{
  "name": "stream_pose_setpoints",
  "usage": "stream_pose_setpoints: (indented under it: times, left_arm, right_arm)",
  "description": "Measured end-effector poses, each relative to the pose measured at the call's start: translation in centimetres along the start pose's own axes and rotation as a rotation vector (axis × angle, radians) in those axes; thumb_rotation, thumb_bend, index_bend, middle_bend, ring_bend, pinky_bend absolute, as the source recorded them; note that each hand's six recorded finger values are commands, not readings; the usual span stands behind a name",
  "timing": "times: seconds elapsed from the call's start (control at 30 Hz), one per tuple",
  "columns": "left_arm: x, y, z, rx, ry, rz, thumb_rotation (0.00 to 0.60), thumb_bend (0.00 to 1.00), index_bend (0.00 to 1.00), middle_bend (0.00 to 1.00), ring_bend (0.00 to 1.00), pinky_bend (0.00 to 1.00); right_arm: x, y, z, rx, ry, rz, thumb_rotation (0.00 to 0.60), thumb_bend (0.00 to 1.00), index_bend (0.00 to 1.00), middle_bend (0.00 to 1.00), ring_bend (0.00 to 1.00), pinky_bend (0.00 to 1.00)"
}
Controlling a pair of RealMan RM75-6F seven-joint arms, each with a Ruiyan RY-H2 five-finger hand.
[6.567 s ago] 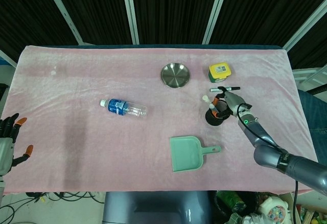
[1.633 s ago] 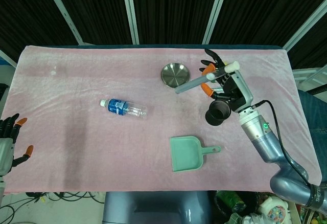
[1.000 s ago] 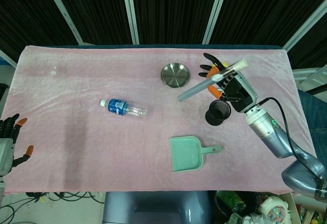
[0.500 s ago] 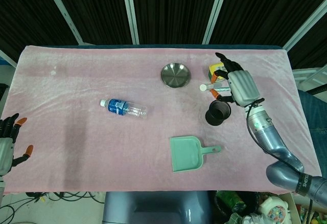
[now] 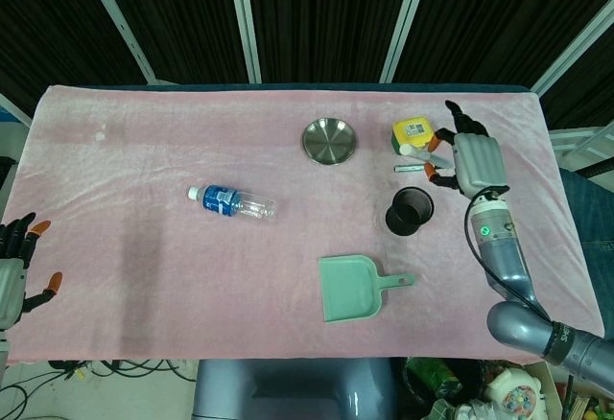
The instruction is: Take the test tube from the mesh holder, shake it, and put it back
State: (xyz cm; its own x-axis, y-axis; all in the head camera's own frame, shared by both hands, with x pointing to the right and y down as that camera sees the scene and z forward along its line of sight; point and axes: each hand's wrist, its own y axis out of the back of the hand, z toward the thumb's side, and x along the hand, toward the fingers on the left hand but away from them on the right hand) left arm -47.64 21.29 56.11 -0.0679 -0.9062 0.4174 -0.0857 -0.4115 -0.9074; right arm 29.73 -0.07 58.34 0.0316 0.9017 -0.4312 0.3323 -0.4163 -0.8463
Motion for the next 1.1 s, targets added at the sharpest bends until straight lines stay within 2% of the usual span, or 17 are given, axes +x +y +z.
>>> stream_pose_setpoints:
  times: [0.13,0.27,0.43,0.53,0.63,0.73,0.93,0.97,1.1]
  left_arm:
    - [-0.1,0.0,0.1,-0.002,-0.003,0.002,0.6,0.33,0.12,0.02,0.0,0.0]
    - [-0.1,-0.1,0.3,0.001,-0.007,0.002,0.6,0.33,0.12,0.02,0.0,0.0]
    - [-0.2,-0.2,0.4,0.006,-0.008,0.002,0.6,0.33,0.12,0.02,0.0,0.0]
    - [-0.2,-0.2,0.4,0.006,-0.005,0.004,0.6,0.33,0.12,0.02,0.0,0.0]
    - [-0.2,-0.2,0.3,0.006,-0.003,0.002,0.6,0.33,0.12,0.02,0.0,0.0]
    - [-0.1,-0.1,0.2,0.005,-0.003,0.002,0.6,0.33,0.12,0.02,0.0,0.0]
    - [0.0,0.0,0.0,-0.001,0.0,0.004,0.6,0.33,0.12,0.02,0.0,0.0]
    - [0.0,0.1,0.0,-0.001,0.0,0.004,0.6,0.33,0.12,0.02,0.0,0.0]
    - [0.0,0.1,0.0,-0.001,-0.003,0.002,0.6,0.33,0.12,0.02,0.0,0.0]
  right_arm:
    - [0.1,1.9,-2.3,-0.225,-0.074,0.001,0.6,0.3,0.63,0.04,0.14,0.16]
    - [0.2,3.5,-4.3,-0.383,-0.123,-0.008,0.6,0.3,0.63,0.04,0.14,0.16]
    - [0.1,3.5,-4.6,-0.529,-0.12,0.038,0.6,0.3,0.63,0.04,0.14,0.16]
    - [-0.1,3.1,-3.7,-0.534,-0.085,0.063,0.6,0.3,0.63,0.04,0.14,0.16]
    - [-0.4,2.3,-1.6,-0.509,-0.028,0.093,0.6,0.3,0.63,0.04,0.14,0.16]
    - [-0.1,1.4,0.8,-0.552,0.018,0.138,0.6,0.3,0.64,0.04,0.14,0.16]
    - [1.1,0.7,5.4,-0.803,0.111,0.259,0.6,0.3,0.64,0.04,0.14,0.16]
    - [1.5,0.9,6.5,-0.876,0.137,0.291,0.6,0.3,0.64,0.04,0.14,0.16]
    - [2.5,1.8,8.4,-1.049,0.187,0.352,0.6,0.31,0.64,0.04,0.14,0.16]
